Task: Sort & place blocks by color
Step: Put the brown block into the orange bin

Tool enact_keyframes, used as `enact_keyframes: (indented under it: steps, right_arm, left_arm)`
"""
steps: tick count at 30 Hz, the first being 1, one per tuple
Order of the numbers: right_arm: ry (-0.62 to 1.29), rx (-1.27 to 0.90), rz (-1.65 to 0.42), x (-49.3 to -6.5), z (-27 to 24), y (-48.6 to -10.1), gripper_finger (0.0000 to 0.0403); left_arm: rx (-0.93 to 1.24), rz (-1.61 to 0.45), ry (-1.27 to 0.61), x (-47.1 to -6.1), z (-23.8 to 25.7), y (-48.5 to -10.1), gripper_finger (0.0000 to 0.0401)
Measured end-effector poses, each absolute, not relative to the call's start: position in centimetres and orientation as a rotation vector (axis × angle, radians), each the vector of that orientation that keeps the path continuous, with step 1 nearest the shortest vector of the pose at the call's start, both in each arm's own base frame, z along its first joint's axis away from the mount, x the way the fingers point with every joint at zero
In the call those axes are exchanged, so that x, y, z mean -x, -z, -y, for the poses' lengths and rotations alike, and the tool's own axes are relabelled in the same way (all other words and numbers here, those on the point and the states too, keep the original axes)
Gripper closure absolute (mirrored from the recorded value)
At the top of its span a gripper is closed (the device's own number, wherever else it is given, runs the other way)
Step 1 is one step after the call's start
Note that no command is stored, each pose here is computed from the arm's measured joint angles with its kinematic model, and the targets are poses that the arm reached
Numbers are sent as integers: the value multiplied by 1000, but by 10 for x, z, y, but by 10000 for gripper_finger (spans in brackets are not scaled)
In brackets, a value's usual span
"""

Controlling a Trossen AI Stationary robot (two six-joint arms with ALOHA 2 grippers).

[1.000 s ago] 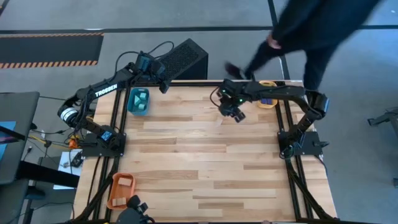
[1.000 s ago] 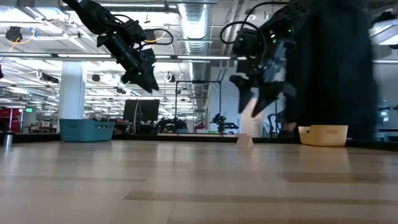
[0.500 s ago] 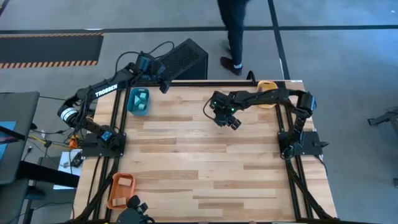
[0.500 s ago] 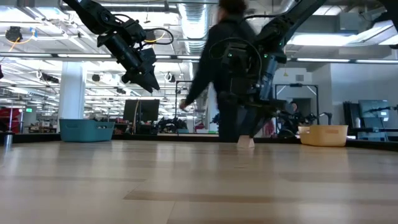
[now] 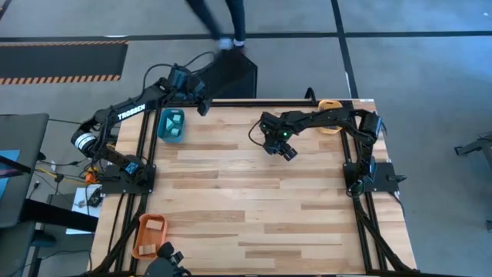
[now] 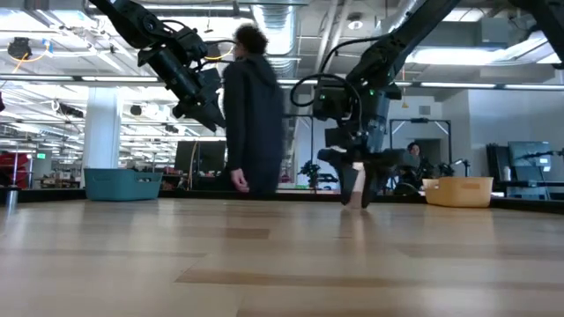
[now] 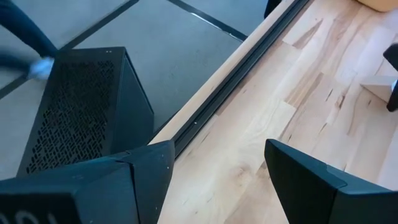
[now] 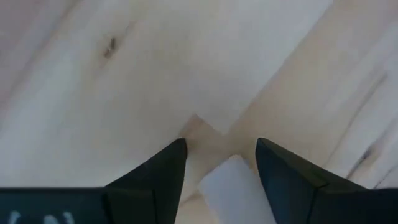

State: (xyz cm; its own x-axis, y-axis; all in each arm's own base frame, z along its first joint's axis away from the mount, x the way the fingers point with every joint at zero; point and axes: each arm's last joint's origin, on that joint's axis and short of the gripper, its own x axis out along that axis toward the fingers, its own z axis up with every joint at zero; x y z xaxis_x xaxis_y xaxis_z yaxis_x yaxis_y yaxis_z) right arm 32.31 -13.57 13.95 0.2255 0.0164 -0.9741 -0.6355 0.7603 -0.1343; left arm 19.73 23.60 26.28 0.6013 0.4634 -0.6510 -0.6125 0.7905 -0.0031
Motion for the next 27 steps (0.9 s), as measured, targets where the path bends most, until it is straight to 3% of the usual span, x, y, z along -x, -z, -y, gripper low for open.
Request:
enact_keyframes:
  steps: [5, 15, 22, 27]
  right_arm:
    - [-277, 361, -1241, -330, 145, -164, 202]
    - [474, -668, -1179, -308, 181, -179, 208]
    - [926, -952, -1062, -315, 167, -178, 208]
    - [1075, -1135, -970, -319, 159, -178, 191]
  left_arm:
    - [245, -695, -625, -197, -235, -262, 163]
    - [249, -699, -627, -199, -233, -261, 163]
    - [256, -700, -655, -198, -234, -261, 163]
    - [238, -685, -658, -199, -235, -263, 163]
